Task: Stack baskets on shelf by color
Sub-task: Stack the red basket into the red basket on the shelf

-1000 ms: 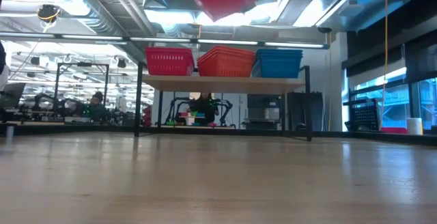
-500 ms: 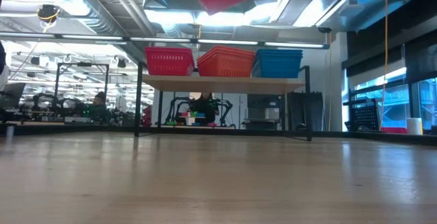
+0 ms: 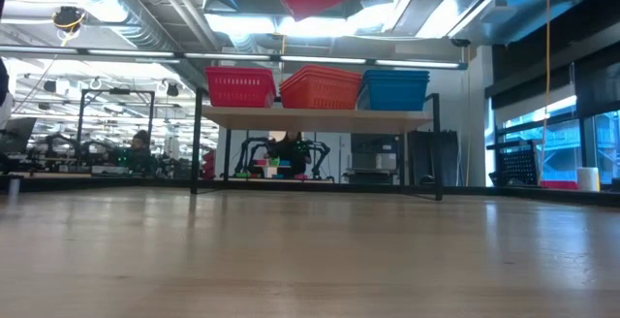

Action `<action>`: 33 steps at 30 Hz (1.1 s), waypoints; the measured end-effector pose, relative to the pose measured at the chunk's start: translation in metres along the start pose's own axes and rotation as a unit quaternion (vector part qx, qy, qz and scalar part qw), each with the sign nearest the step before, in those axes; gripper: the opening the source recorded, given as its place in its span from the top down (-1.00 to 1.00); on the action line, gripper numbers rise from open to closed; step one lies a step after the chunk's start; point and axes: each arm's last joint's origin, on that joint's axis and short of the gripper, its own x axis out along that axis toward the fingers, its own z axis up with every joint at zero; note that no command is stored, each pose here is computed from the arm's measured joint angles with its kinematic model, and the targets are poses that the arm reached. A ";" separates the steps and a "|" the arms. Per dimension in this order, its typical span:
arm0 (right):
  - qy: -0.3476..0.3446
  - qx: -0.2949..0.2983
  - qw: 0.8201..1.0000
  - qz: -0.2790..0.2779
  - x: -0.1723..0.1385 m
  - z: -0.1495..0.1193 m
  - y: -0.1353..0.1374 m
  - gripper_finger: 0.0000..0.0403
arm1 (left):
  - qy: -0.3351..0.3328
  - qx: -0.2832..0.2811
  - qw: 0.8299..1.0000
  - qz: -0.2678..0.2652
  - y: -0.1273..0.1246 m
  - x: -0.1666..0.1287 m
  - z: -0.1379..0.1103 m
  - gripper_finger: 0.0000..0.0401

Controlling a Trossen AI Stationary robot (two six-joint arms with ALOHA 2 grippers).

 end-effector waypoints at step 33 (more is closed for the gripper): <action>-0.010 0.004 0.999 0.051 -0.004 0.003 0.004 0.64 | 0.044 0.025 0.998 0.036 0.002 0.036 -0.001 1.00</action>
